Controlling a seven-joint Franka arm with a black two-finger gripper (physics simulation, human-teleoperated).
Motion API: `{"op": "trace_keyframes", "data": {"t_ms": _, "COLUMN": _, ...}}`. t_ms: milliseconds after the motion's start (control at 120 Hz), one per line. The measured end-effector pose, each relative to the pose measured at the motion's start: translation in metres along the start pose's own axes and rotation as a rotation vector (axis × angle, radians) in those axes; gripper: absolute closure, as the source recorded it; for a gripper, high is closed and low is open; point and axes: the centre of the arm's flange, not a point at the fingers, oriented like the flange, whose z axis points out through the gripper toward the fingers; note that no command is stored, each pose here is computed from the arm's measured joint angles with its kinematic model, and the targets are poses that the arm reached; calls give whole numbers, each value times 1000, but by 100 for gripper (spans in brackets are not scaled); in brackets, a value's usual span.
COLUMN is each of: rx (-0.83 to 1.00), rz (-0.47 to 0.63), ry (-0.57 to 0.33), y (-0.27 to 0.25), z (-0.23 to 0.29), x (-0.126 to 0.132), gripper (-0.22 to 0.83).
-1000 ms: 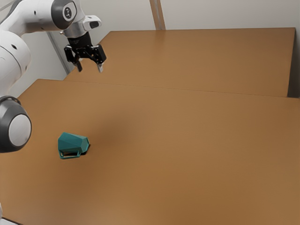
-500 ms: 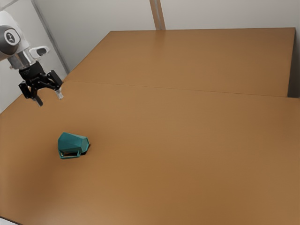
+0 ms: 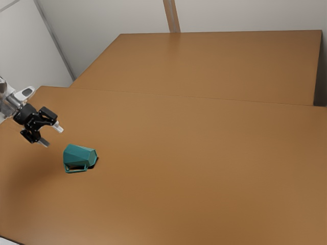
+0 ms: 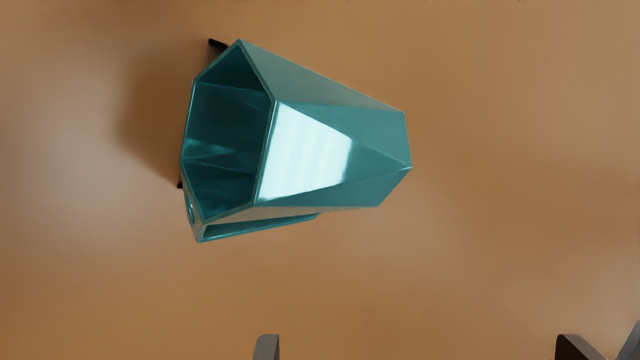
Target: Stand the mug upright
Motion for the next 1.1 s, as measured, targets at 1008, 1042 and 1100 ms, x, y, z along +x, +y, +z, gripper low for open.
{"op": "trace_keyframes", "data": {"t_ms": 1008, "rx": -48, "rz": 431, "ry": 5, "y": -48, "z": 64, "x": 46, "gripper": 0}}
{"op": "trace_keyframes", "data": {"t_ms": 1042, "rx": -56, "rz": 439, "ry": 13, "y": -46, "z": 66, "x": 48, "gripper": 0}}
{"op": "trace_keyframes", "data": {"t_ms": 1100, "rx": -71, "rz": 451, "ry": 23, "y": -44, "z": 71, "x": 51, "gripper": 0}}
